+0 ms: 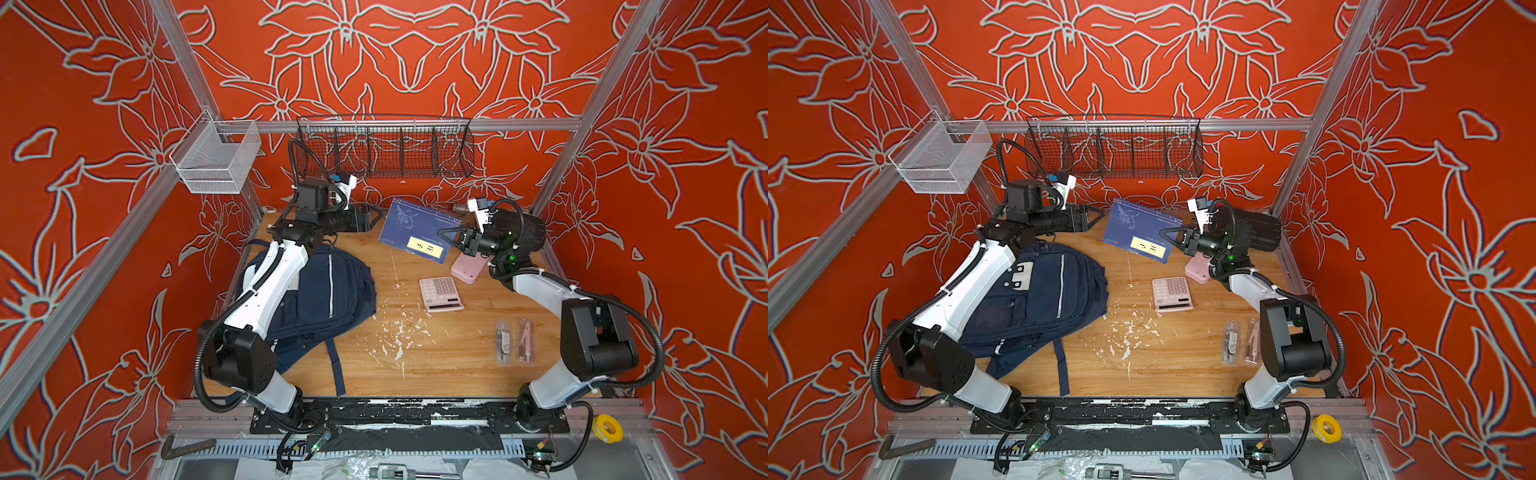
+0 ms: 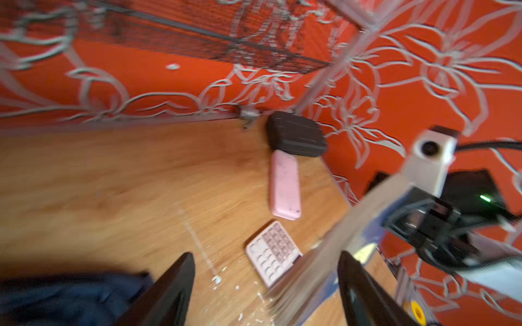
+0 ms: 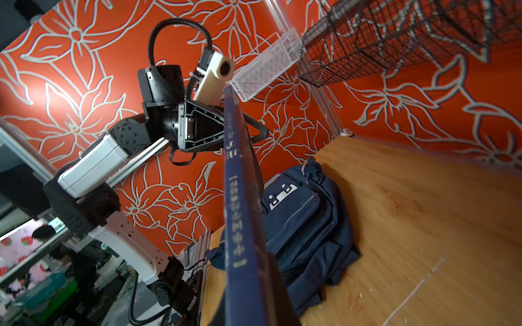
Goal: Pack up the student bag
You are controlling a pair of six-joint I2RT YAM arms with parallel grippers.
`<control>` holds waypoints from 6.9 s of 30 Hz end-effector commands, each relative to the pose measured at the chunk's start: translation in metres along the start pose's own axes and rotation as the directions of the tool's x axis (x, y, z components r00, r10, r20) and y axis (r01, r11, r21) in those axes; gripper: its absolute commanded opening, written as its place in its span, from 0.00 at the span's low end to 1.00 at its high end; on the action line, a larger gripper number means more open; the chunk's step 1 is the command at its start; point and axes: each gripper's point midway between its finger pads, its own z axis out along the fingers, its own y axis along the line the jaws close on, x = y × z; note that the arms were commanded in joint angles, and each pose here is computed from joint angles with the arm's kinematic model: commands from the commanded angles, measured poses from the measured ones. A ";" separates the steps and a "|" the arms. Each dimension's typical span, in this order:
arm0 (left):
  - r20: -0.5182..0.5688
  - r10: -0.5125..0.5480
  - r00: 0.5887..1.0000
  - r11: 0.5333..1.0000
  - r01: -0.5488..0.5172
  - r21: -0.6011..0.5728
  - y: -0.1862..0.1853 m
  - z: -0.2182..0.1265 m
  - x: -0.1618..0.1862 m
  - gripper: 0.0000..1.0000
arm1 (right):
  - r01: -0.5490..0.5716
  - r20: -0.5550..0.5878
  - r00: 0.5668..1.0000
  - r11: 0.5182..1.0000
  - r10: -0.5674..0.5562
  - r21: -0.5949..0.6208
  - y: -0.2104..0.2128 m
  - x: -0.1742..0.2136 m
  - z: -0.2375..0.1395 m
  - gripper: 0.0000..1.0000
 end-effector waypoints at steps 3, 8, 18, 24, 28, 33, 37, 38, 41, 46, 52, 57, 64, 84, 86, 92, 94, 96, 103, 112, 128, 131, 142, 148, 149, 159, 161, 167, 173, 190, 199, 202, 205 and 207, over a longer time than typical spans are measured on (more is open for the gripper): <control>-0.154 -0.181 0.971 0.880 0.090 -0.467 0.070 -0.033 0.057 0.79 | 0.042 -0.154 0.988 0.951 0.006 0.306 -0.018 0.030 -0.025 0.00; -0.325 -0.192 0.926 0.781 -0.057 -0.622 0.087 -0.018 0.129 0.75 | 0.002 -0.177 0.982 0.933 0.066 0.361 -0.016 0.046 -0.035 0.00; -0.445 -0.407 0.798 0.647 -0.092 -0.757 0.129 -0.002 0.214 0.69 | -0.097 -0.177 0.968 0.917 0.177 0.388 -0.026 0.067 -0.033 0.00; -0.459 -0.452 0.765 0.542 -0.174 -0.822 0.152 -0.010 0.235 0.69 | -0.117 -0.198 0.958 0.912 0.208 0.393 -0.029 0.076 -0.030 0.00; -0.449 -0.448 0.773 0.513 -0.189 -0.837 0.161 -0.012 0.242 0.67 | -0.137 -0.205 0.951 0.909 0.232 0.393 -0.033 0.082 -0.027 0.00; -0.465 -0.458 0.757 0.493 -0.219 -0.842 0.169 -0.009 0.250 0.32 | -0.175 -0.215 0.937 0.902 0.276 0.395 -0.034 0.087 -0.020 0.00; -0.481 -0.427 0.766 0.522 -0.226 -0.823 0.160 -0.013 0.238 0.00 | -0.212 -0.217 0.920 0.879 0.327 0.427 -0.036 0.092 -0.021 0.00; -0.485 -0.408 0.774 0.560 -0.208 -0.802 0.151 -0.014 0.229 0.00 | -0.233 -0.217 0.909 0.864 0.357 0.446 -0.038 0.095 -0.022 0.00; -0.480 -0.278 0.832 0.709 -0.159 -0.687 0.108 -0.014 0.190 0.00 | -0.322 -0.193 0.872 0.823 0.451 0.469 -0.040 0.100 -0.022 0.00; -0.432 -0.091 0.897 0.852 -0.153 -0.500 0.042 -0.031 0.134 0.00 | -0.371 -0.197 0.857 0.837 0.475 0.403 -0.022 0.095 -0.001 0.00; -0.383 -0.016 0.924 0.907 -0.148 -0.394 0.010 -0.043 0.109 0.00 | -0.427 -0.227 0.816 0.819 0.532 0.383 -0.005 0.103 0.034 0.00; -0.304 0.016 0.953 0.936 -0.121 -0.330 -0.011 -0.051 0.091 0.00 | -0.491 -0.178 0.776 0.756 0.605 0.433 -0.016 0.113 0.039 0.00; -0.143 -0.021 0.990 0.955 -0.022 -0.294 -0.022 -0.055 0.073 0.00 | -0.539 -0.138 0.757 0.730 0.639 0.421 -0.030 0.119 0.071 0.00; -0.088 -0.162 0.983 0.928 0.122 -0.352 0.001 -0.030 0.087 0.00 | -0.534 -0.152 0.679 0.626 0.718 0.569 -0.087 0.192 0.148 0.74; -0.090 -0.168 0.982 0.921 0.123 -0.369 0.007 -0.028 0.090 0.00 | -0.484 -0.140 0.703 0.613 0.698 0.625 -0.093 0.187 0.129 0.87; -0.090 -0.192 0.977 0.901 0.140 -0.411 0.025 -0.025 0.099 0.00 | -0.356 -0.122 0.776 0.589 0.619 0.725 -0.091 0.152 0.066 0.92; -0.095 -0.200 0.975 0.897 0.143 -0.418 0.029 -0.023 0.102 0.00 | -0.300 -0.148 0.791 0.587 0.593 0.752 -0.086 0.145 0.047 0.92; -0.107 -0.201 0.974 0.900 0.141 -0.412 0.030 -0.019 0.104 0.00 | -0.242 -0.169 0.814 0.590 0.555 0.770 -0.079 0.137 0.032 0.92; -0.186 -0.204 0.961 0.908 0.114 -0.404 0.035 -0.002 0.119 0.00 | -0.205 -0.232 0.836 0.675 0.498 0.709 -0.061 0.131 0.021 0.90; -0.027 -0.264 0.964 0.820 0.209 -0.533 0.057 -0.029 0.108 0.00 | -0.289 -0.238 0.833 0.760 0.499 0.582 -0.064 0.115 0.062 0.86; -0.289 -0.109 0.951 0.872 -0.048 -0.488 0.055 -0.002 0.118 0.66 | -0.126 -0.299 0.820 0.664 0.488 0.737 -0.069 0.125 0.015 0.87; -0.401 0.060 0.914 0.846 -0.259 -0.465 0.058 -0.020 0.115 0.71 | -0.146 -0.301 0.808 0.667 0.507 0.731 -0.060 0.139 0.016 0.87; -0.578 0.665 0.472 0.558 -0.829 -0.036 0.078 -0.077 0.198 0.55 | -0.231 -0.384 0.679 0.678 0.626 0.698 -0.035 0.214 0.081 0.83; -0.606 0.694 0.389 0.524 -0.850 0.054 0.100 -0.100 0.222 0.54 | -0.215 -0.403 0.632 0.650 0.662 0.729 -0.057 0.242 0.097 0.73; -0.626 0.692 0.360 0.511 -0.856 0.073 0.106 -0.102 0.228 0.54 | -0.203 -0.409 0.629 0.647 0.662 0.735 -0.061 0.244 0.098 0.69; -0.647 0.713 0.272 0.466 -0.873 0.147 0.125 -0.107 0.279 0.52 | -0.135 -0.392 0.679 0.630 0.621 0.765 -0.109 0.208 0.098 0.15; -0.662 0.704 0.256 0.445 -0.886 0.130 0.136 -0.104 0.285 0.51 | -0.143 -0.391 0.676 0.632 0.625 0.762 -0.116 0.202 0.097 0.10; -0.631 0.718 0.293 0.363 -0.932 -0.019 0.151 -0.097 0.275 0.54 | -0.146 -0.413 0.674 0.659 0.613 0.738 -0.118 0.196 0.100 0.08; -0.587 0.734 0.342 0.340 -0.933 -0.118 0.154 -0.086 0.258 0.56 | -0.157 -0.414 0.678 0.670 0.608 0.725 -0.115 0.194 0.103 0.08; -0.555 0.761 0.336 0.437 -0.898 0.056 0.149 -0.051 0.283 0.56 | -0.154 -0.434 0.690 0.703 0.579 0.694 -0.105 0.184 0.108 0.14; -0.583 0.745 0.324 0.467 -0.878 0.108 0.154 -0.046 0.299 0.36 | -0.131 -0.449 0.711 0.730 0.540 0.671 -0.100 0.174 0.109 0.27; -0.584 0.731 0.352 0.502 -0.858 0.111 0.147 -0.047 0.294 0.10 | -0.090 -0.459 0.733 0.740 0.502 0.666 -0.099 0.167 0.107 0.40; -0.607 0.669 0.428 0.590 -0.803 0.083 0.131 -0.054 0.278 0.00 | -0.035 -0.451 0.793 0.770 0.410 0.637 -0.094 0.150 0.107 0.51; -0.619 0.583 0.526 0.681 -0.732 0.019 0.120 -0.059 0.268 0.00 | 0.000 -0.416 0.848 0.784 0.329 0.621 -0.090 0.136 0.105 0.57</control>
